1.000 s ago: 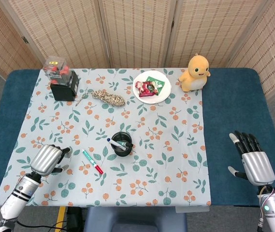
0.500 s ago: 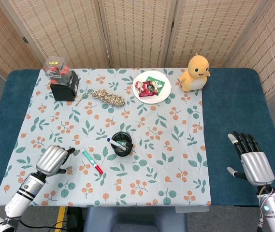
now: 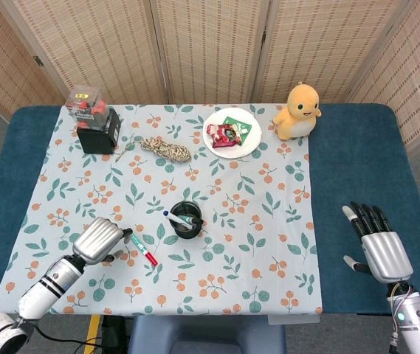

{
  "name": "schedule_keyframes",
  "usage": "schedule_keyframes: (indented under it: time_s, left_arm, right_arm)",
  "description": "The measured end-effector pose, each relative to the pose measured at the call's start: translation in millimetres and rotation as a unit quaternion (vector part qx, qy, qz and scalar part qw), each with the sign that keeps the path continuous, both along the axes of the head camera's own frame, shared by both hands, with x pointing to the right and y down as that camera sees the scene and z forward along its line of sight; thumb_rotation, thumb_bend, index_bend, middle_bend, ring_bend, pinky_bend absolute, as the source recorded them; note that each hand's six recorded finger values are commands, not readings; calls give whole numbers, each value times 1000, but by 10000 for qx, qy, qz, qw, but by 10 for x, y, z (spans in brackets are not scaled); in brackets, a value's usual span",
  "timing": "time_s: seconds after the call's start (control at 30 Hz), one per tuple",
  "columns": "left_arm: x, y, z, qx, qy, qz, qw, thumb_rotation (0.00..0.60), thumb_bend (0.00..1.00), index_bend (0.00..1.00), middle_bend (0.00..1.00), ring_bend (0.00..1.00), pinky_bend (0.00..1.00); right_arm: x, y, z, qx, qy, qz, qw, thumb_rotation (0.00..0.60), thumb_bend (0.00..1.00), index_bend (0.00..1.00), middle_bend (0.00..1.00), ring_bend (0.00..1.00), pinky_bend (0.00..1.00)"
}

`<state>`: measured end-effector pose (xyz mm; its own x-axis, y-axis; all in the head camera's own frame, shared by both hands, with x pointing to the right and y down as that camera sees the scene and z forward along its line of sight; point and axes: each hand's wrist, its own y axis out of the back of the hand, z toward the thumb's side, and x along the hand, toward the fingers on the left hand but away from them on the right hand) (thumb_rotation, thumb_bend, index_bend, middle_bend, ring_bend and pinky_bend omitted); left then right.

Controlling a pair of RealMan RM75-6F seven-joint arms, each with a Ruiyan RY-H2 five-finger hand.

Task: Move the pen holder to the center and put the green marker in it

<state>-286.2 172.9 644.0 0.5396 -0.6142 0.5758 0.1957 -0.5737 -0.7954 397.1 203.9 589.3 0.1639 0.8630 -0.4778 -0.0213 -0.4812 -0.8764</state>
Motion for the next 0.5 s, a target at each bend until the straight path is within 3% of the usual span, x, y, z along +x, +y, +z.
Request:
schedule_keyframes:
  time_s: [0.5]
  left_arm:
    - [160,47,114,-78,-137,319,9994,600,351,542,815,729,716]
  right_arm:
    - [-5,8,-14,6,-23,-25,10000,600,152,0,0,0,0]
